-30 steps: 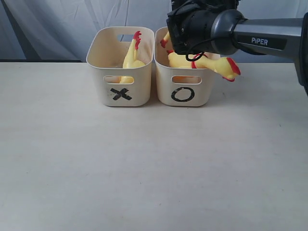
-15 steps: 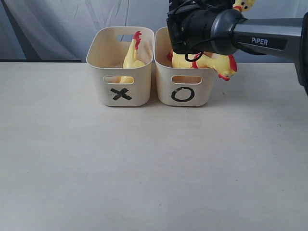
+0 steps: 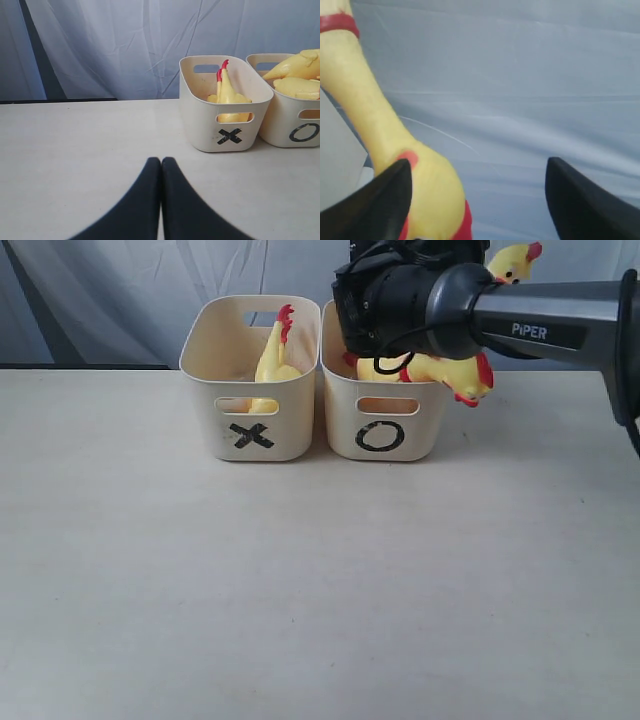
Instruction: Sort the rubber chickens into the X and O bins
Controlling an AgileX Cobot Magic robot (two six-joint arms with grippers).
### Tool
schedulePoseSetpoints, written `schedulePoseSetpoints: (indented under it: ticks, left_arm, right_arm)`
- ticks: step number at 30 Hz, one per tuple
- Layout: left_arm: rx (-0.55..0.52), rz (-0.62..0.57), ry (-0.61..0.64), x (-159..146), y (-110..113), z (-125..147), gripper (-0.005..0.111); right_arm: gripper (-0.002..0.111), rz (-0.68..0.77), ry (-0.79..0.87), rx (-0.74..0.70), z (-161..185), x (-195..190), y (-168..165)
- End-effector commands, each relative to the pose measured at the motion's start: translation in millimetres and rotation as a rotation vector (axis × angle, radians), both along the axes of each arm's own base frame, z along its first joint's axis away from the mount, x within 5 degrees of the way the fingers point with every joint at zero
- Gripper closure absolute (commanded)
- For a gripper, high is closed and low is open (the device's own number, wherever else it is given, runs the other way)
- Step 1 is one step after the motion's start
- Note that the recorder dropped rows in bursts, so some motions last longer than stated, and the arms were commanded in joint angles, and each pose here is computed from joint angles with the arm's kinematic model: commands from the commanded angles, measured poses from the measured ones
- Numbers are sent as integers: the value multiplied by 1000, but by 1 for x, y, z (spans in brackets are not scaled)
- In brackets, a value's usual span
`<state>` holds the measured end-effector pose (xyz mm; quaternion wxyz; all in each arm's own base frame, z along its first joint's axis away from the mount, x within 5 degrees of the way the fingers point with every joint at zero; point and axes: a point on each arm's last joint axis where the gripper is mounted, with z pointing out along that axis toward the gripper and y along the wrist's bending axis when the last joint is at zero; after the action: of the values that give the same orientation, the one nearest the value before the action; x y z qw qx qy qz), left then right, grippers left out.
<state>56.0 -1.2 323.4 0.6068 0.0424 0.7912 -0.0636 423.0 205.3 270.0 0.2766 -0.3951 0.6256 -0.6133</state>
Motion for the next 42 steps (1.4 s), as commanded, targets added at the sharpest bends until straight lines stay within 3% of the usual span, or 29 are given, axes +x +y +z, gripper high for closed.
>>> schedulePoseSetpoints:
  ticks: [1, 11, 20, 22, 23, 24, 25, 26, 27, 28, 42]
  left_arm:
    - [11, 1, -17, -1, 1, 0, 107]
    - [16, 3, -19, -1, 1, 0, 107]
    - [25, 6, -23, -1, 2, 0, 107]
    - [32, 9, -24, -1, 2, 0, 107]
    - [34, 11, -23, -1, 2, 0, 107]
    - [35, 13, -18, -1, 2, 0, 107]
    - [36, 14, -16, -1, 2, 0, 107]
    - [38, 17, -8, -1, 3, -1, 107]
    - [39, 19, -2, -1, 3, -2, 107]
    - [40, 21, 2, -1, 3, -2, 107]
    - [32, 29, 47, -2, 4, -6, 107]
  right_arm:
    - [38, 22, 9, 73, 10, -12, 12]
    - [38, 37, 135, 412, 27, -46, 30]
    - [39, 154, 346, 1028, 80, -94, 38]
    - [40, 159, 387, 1087, 93, -106, 34]
    - [43, 151, 393, 1094, 96, -109, 32]
    - [58, 135, 402, 1103, 102, -115, 27]
    - [66, 132, 413, 1103, 105, -118, 25]
    - [88, 116, 439, 1127, 109, -124, 22]
    - [102, 108, 451, 1140, 110, -129, 20]
    - [108, 108, 460, 1153, 111, -133, 18]
    - [107, 344, 428, 1486, 75, -234, -47]
